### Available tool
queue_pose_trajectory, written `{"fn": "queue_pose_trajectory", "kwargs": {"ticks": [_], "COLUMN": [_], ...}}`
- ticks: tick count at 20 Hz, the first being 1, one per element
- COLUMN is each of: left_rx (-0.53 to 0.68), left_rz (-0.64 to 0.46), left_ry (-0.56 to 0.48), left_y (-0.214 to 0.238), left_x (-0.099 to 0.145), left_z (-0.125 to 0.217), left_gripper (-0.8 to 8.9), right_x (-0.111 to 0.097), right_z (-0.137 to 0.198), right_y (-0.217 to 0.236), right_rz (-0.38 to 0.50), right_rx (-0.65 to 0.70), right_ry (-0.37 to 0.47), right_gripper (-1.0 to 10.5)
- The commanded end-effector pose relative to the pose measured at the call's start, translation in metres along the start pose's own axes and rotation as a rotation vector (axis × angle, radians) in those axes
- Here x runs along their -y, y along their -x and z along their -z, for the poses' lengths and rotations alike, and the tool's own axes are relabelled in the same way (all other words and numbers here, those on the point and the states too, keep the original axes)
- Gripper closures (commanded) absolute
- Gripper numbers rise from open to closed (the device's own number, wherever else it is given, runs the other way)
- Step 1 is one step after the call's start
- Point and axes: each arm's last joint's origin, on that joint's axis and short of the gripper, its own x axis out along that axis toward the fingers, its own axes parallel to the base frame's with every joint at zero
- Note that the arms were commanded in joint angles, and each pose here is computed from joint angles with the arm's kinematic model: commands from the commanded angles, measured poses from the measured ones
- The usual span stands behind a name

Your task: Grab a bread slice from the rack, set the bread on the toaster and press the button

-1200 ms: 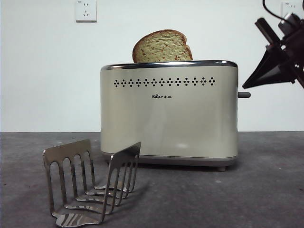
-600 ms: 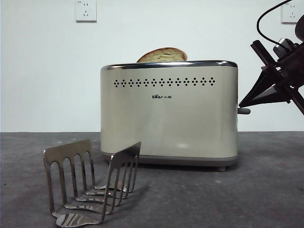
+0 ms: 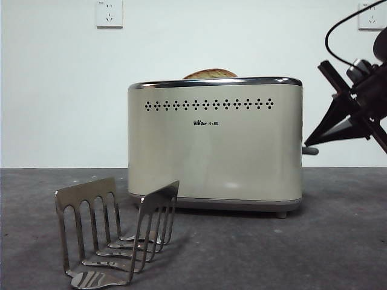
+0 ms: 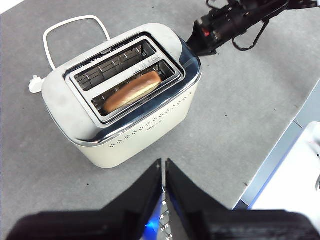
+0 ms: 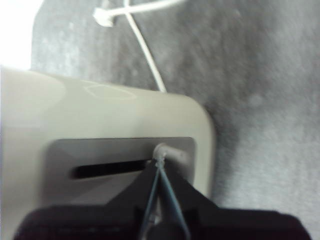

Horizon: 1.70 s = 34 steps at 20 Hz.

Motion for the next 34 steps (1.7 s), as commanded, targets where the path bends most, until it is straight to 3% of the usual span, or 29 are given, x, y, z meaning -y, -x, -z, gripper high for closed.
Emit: {"fn": "queue_pose_trajectory", "kwargs": {"ticks": [1,9,16,34], "left_rx": [0.009,0.009,0.009,0.009], "left_rz": [0.0,0.0,0.0,0.0], "left_ry": [0.006,0.006,0.006,0.006], "left_y": [0.002,0.002,0.002,0.002], "left_x": [0.0,0.0,0.0,0.0], "left_z": [0.0,0.0,0.0,0.0], "left_gripper": [7.97,7.96,7.97,7.97], "right_x": [0.017,0.037,0.038,0.036], "right_z": [0.008,0.019,0.02,0.012], "right_y": [-0.013,-0.027,-0.027,-0.027], "right_rz": [0.048,0.089,0.123,0.075], "right_rx": [-0.058,-0.169,-0.164,-0.111], "right_ry": [-0.057,-0.087,-0.083,-0.104], "right_gripper": [9.5,9.5,9.5,9.5]}}
